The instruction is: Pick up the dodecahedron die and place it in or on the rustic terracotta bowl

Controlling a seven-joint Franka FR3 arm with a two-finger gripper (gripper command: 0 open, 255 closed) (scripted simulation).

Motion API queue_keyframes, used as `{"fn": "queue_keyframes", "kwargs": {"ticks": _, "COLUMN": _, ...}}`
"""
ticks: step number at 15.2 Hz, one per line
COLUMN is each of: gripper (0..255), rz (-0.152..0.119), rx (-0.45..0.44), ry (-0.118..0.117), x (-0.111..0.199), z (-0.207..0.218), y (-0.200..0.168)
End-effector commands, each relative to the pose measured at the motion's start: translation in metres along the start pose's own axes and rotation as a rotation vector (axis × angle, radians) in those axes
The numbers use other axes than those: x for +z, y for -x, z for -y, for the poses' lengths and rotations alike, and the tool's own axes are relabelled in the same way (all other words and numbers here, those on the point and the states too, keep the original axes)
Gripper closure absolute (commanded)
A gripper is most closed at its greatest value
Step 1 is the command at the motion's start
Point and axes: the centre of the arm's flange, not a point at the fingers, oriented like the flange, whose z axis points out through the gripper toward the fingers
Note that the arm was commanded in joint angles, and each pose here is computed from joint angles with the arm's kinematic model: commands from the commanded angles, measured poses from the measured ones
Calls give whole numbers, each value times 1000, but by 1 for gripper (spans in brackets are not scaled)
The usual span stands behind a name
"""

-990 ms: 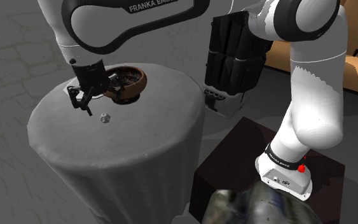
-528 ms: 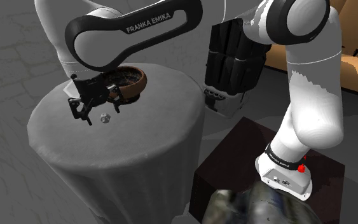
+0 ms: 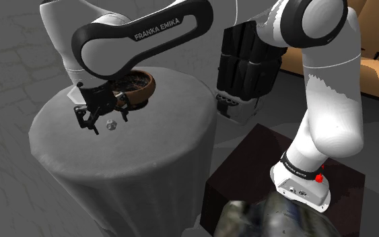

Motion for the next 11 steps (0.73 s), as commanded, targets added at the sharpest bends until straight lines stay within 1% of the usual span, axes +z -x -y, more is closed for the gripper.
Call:
{"fn": "queue_keyframes", "kwargs": {"ticks": 1, "gripper": 255, "rz": 0, "rx": 2, "ry": 2, "x": 1, "z": -1, "y": -1}}
{"fn": "queue_keyframes", "kwargs": {"ticks": 8, "gripper": 255, "rz": 1, "rx": 2, "ry": 2, "x": 2, "z": -2, "y": -1}}
{"fn": "queue_keyframes", "kwargs": {"ticks": 11, "gripper": 255, "rz": 0, "rx": 2, "ry": 2, "x": -5, "z": -1, "y": -1}}
